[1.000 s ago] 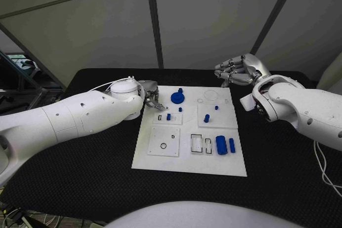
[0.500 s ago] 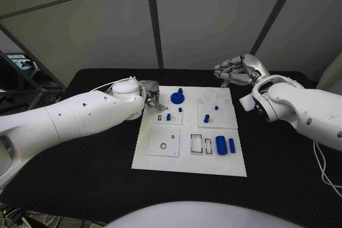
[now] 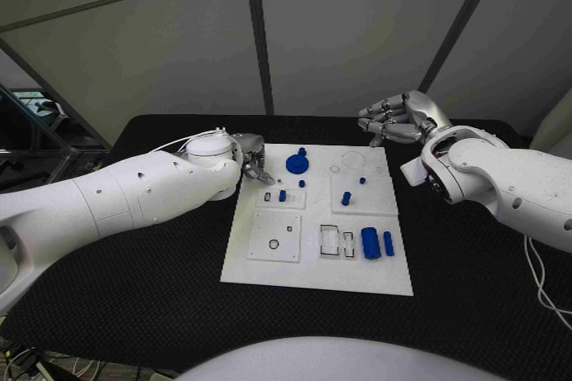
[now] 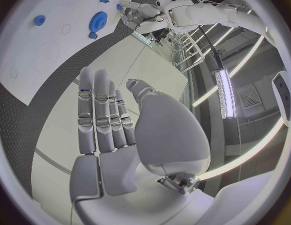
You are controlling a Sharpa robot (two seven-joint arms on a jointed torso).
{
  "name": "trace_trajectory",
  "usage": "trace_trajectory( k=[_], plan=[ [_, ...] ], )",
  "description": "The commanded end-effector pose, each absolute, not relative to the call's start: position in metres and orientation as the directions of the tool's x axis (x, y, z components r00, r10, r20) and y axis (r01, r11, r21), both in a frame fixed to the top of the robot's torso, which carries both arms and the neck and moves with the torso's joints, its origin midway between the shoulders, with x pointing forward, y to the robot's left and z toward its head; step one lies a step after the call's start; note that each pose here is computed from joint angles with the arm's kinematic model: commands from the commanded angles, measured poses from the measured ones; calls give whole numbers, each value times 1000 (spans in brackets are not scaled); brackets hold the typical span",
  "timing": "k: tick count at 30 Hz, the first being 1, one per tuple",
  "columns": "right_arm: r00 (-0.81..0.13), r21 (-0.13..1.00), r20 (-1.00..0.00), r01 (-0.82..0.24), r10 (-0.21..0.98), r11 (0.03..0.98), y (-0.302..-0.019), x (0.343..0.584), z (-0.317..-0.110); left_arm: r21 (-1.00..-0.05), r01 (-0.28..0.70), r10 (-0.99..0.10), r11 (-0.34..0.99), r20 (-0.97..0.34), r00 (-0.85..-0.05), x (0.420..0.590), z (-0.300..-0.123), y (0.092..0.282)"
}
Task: Assemble the parts on the task board
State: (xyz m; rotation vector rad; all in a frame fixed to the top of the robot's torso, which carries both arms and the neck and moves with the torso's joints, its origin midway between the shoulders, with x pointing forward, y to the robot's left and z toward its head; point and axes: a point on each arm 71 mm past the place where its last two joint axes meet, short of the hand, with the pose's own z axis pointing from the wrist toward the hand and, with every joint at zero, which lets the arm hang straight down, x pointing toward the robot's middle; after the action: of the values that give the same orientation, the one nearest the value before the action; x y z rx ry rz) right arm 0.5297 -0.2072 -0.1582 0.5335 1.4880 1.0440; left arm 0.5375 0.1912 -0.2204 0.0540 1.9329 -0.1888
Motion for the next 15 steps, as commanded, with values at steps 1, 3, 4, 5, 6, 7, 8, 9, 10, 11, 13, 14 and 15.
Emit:
trace_trajectory(
  k=[1, 3, 4, 5, 6, 7, 8, 9, 10, 11, 13, 14, 15],
  plan=[
    [-224, 838, -540, -235, 812, 493, -206, 530, -158, -88, 112, -42, 990, -932, -360, 538, -221, 194],
    [-225, 838, -540, -234, 811, 492, -205, 530, -158, -88, 110, -43, 990, -933, -358, 538, -221, 195],
    [-226, 838, -540, -234, 811, 492, -205, 530, -158, -88, 108, -44, 990, -933, -357, 538, -221, 196],
    [-227, 838, -540, -234, 811, 492, -205, 530, -158, -88, 107, -45, 990, -933, -356, 539, -221, 197],
    [-227, 838, -540, -234, 811, 493, -205, 530, -158, -88, 105, -45, 991, -934, -355, 539, -221, 197],
    [-227, 838, -540, -233, 811, 493, -205, 530, -158, -88, 104, -46, 991, -934, -353, 539, -220, 198],
    [-228, 838, -540, -233, 811, 493, -205, 530, -158, -88, 104, -47, 991, -935, -353, 539, -220, 198],
    [-228, 838, -540, -233, 810, 493, -205, 530, -158, -89, 103, -47, 991, -935, -351, 539, -220, 199],
    [-228, 838, -540, -233, 810, 493, -205, 530, -158, -90, 104, -48, 990, -935, -350, 539, -220, 199],
    [-228, 838, -540, -233, 810, 493, -205, 530, -158, -91, 106, -49, 990, -936, -349, 539, -220, 199],
    [-229, 838, -540, -232, 810, 493, -205, 530, -158, -93, 110, -49, 990, -936, -349, 539, -220, 199],
    [-229, 838, -540, -232, 810, 493, -205, 530, -158, -94, 113, -49, 989, -936, -349, 539, -220, 198],
    [-229, 838, -540, -232, 810, 493, -205, 530, -159, -95, 117, -49, 989, -936, -349, 538, -220, 198]
  ],
)
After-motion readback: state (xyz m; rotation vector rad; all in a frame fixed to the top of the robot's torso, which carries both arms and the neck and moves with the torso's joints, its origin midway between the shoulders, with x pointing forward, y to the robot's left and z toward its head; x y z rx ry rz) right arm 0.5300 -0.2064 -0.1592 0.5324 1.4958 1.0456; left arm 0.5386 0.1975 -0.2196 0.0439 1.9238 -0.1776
